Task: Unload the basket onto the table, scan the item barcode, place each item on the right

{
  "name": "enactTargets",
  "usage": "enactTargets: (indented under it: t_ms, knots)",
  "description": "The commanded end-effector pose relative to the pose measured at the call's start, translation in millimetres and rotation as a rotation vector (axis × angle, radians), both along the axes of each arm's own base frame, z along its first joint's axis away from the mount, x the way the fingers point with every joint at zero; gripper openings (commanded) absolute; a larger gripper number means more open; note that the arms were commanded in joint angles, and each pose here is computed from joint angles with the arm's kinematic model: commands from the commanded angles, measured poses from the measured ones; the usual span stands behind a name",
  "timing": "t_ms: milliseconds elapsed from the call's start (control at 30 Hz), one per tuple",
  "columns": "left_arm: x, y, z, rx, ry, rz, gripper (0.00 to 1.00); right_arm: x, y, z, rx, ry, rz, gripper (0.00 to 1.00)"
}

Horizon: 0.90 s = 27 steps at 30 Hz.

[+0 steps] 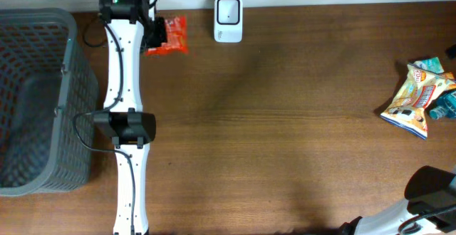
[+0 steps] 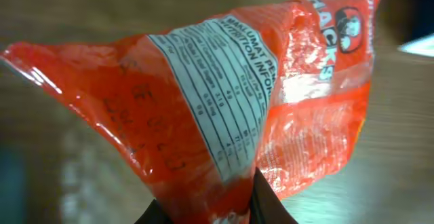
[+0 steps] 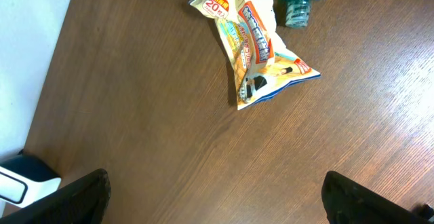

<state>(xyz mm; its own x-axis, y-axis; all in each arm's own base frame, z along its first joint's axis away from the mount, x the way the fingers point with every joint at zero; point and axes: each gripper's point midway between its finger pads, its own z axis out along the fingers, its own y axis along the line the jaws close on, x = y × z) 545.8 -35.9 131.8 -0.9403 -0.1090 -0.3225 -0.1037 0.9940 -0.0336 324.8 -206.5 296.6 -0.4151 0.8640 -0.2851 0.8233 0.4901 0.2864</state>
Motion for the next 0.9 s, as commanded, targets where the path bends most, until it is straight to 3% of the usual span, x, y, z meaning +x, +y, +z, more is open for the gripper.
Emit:
enactTargets:
  t_ms: [0,167,300,467,600,733,867]
  knots:
    - [-14,48,37,0.461,-0.03,0.089,0.0,0,0,1,0.002,-0.005,-0.008,0.98]
    - [-17,39,48,0.672,-0.065,0.144,0.0,0,0,1,0.002,-0.005,-0.008,0.98]
    - [-24,0,23,0.717,-0.003,0.039,0.0,0,0,1,0.002,-0.005,-0.008,0.98]
    - [-37,-71,24,0.917,-0.055,-0.107,0.0,0,0,1,0.003,-0.005,-0.008,0.98]
    - [-59,-142,16,0.865,-0.093,-0.245,0.06,0,0,1,0.002,-0.005,-0.008,0.99]
    - [-83,-197,15,0.852,-0.137,-0.353,0.07,0,0,1,0.002,-0.005,-0.008,0.98]
    - [-104,-230,0,0.755,-0.104,-0.433,0.05,0,0,1,0.003,-0.005,-0.008,0.98]
